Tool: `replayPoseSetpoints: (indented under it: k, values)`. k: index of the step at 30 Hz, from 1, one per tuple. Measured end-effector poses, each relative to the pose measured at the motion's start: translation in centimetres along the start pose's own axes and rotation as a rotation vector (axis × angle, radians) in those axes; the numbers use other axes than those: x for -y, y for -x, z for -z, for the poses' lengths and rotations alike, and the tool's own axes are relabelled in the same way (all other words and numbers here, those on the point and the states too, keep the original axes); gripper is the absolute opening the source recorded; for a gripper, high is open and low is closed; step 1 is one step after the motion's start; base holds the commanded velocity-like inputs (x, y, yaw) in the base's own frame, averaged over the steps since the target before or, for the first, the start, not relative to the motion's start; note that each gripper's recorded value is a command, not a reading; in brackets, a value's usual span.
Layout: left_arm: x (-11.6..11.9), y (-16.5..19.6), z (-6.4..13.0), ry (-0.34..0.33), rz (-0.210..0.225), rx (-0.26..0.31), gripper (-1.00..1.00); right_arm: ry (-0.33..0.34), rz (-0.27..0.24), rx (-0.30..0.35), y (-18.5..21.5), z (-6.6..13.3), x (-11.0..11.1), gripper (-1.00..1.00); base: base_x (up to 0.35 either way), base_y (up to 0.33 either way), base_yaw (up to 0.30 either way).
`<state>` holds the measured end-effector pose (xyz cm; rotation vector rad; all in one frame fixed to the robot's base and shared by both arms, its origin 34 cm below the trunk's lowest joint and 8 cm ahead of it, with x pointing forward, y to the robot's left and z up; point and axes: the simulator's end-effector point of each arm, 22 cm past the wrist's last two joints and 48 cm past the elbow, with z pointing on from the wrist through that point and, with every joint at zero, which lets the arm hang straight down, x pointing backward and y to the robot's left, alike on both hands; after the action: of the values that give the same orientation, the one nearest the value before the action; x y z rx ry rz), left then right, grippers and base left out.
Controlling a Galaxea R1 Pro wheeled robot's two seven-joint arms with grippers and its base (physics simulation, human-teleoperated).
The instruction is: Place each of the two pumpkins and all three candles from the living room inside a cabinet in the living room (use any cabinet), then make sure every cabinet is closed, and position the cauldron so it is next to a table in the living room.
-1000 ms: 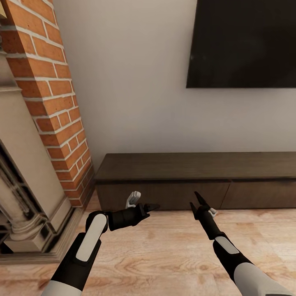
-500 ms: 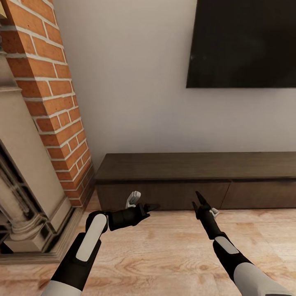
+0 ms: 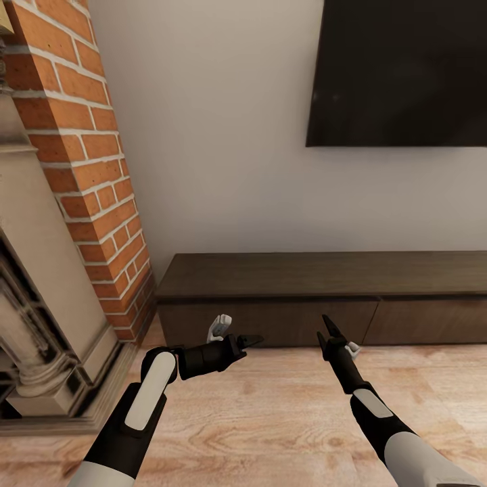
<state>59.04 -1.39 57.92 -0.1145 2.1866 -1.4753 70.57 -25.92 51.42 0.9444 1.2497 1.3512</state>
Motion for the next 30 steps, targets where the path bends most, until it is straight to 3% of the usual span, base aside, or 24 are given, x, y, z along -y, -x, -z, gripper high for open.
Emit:
replayPoseSetpoints:
  k: [11,18,21,27,30]
  values:
    - [0.5,0.2,0.2,-0.003,-0.01,0.006,1.0,0.01,0.02,0.013,0.3,-0.1,-0.7,1.0,0.001,0.0,0.0]
    - [0.6,0.2,0.2,-0.004,-0.011,0.007,1.0,0.005,0.021,0.012,0.3,-0.1,-0.6,1.0,0.213,-0.052,0.0]
    - [0.6,0.2,0.2,-0.005,-0.011,0.007,1.0,-0.014,0.02,0.013,0.3,-0.1,-0.2,1.0,0.301,-0.079,0.0]
    - [0.8,0.2,0.2,-0.009,-0.013,0.007,1.0,-0.12,0.018,0.014,0.3,0.1,2.2,1.0,0.144,-0.043,0.0]
    - [0.9,0.2,0.3,-0.011,-0.016,0.008,1.0,-0.134,0.018,0.014,0.3,0.1,2.5,1.0,0.028,-0.008,0.0]
